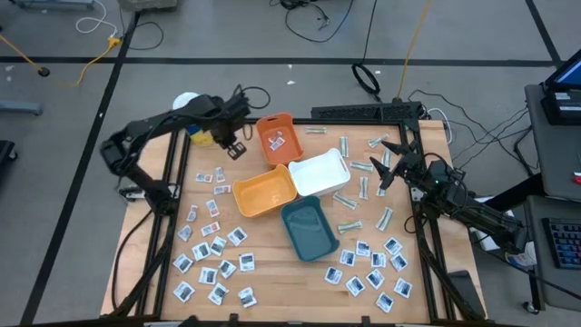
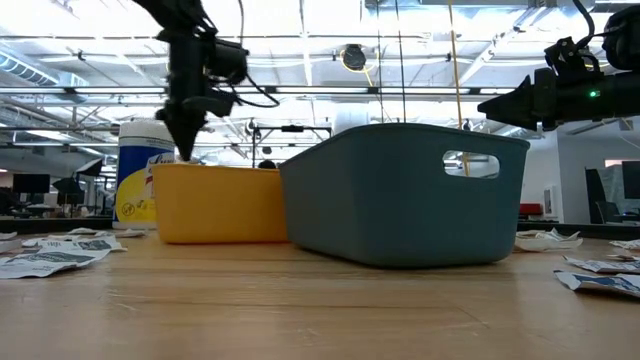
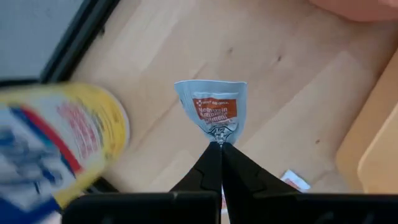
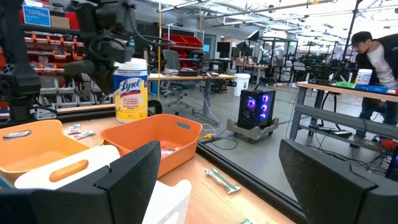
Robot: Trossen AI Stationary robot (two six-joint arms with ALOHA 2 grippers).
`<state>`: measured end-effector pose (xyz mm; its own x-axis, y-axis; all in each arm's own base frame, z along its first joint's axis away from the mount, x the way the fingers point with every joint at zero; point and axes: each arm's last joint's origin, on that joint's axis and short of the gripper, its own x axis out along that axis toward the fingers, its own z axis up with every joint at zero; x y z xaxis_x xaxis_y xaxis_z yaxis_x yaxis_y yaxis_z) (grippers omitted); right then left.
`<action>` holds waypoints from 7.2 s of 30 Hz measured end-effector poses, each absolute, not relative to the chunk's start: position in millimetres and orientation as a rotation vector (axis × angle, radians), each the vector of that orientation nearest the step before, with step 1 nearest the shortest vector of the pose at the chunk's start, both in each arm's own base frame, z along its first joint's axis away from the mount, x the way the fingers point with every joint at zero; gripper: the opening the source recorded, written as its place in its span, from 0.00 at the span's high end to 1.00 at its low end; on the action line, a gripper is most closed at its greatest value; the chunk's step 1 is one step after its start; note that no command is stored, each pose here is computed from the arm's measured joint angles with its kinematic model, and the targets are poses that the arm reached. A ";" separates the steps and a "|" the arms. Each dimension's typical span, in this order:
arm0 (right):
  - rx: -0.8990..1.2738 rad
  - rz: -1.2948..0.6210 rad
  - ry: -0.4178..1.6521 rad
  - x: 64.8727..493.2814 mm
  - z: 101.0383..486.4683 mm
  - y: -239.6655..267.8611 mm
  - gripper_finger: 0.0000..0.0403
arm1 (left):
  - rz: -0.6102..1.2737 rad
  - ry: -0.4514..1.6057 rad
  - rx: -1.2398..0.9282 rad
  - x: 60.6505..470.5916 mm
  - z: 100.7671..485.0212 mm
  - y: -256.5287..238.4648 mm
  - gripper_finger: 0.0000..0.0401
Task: Pick & Place First Aid Supplies
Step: Put the orange ointment pack into the orange bin
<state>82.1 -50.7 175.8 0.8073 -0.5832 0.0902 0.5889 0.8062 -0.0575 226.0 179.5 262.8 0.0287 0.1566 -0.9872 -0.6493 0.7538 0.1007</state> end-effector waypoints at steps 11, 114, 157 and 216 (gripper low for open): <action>-0.084 -0.628 -0.069 82.1 175.8 -50.7 0.20 | 0.468 1.570 -0.325 299.5 263.3 219.9 1.00; -0.084 -0.627 -0.069 82.1 175.8 -50.7 0.20 | 1.023 1.406 -0.959 178.5 204.6 122.6 0.36; -0.084 -0.627 -0.069 82.1 175.8 -50.7 0.20 | 0.926 1.373 -0.949 182.0 141.1 117.4 0.80; -0.084 -0.627 -0.069 82.1 175.8 -50.7 0.20 | 0.418 1.566 -0.431 372.7 224.7 214.9 1.00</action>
